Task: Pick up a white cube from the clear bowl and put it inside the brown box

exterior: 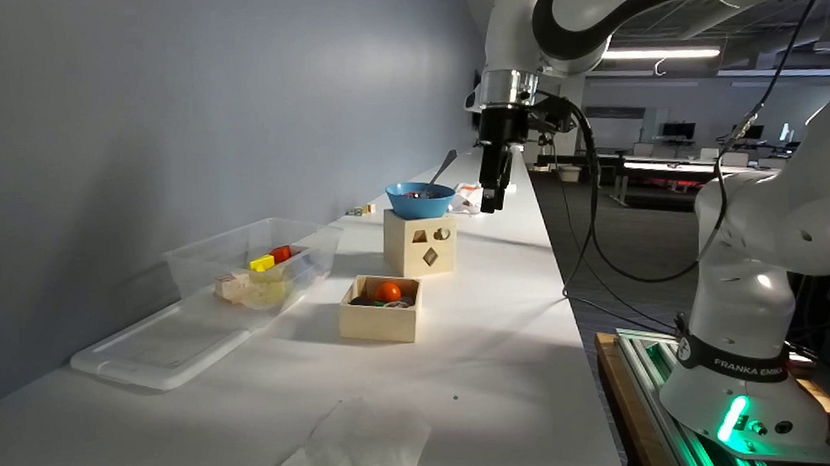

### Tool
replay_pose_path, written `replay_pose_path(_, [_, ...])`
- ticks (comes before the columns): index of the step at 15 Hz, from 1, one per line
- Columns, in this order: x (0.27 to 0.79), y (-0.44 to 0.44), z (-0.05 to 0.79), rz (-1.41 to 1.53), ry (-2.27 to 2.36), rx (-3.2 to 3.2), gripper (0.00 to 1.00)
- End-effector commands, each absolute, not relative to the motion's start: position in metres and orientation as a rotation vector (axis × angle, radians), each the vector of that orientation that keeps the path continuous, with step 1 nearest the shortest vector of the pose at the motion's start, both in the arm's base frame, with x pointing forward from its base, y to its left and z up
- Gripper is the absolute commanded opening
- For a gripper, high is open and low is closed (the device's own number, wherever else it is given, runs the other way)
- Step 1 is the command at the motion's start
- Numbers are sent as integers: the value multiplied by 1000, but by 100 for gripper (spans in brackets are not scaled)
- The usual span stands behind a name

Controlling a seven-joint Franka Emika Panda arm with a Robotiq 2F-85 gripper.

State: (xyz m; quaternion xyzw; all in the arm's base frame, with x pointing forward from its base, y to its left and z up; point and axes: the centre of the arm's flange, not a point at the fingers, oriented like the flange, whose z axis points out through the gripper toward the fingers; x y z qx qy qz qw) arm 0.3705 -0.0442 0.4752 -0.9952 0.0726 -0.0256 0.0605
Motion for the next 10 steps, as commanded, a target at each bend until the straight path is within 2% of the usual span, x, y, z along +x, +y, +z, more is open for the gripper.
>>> replay_pose_path(1, [384,-54,484,-131,228,-3043,100])
replay_pose_path(7, [453,-92,534,-370,191,-3300,100])
replay_pose_path(10, [492,-91,565,-487,332,-3273,100])
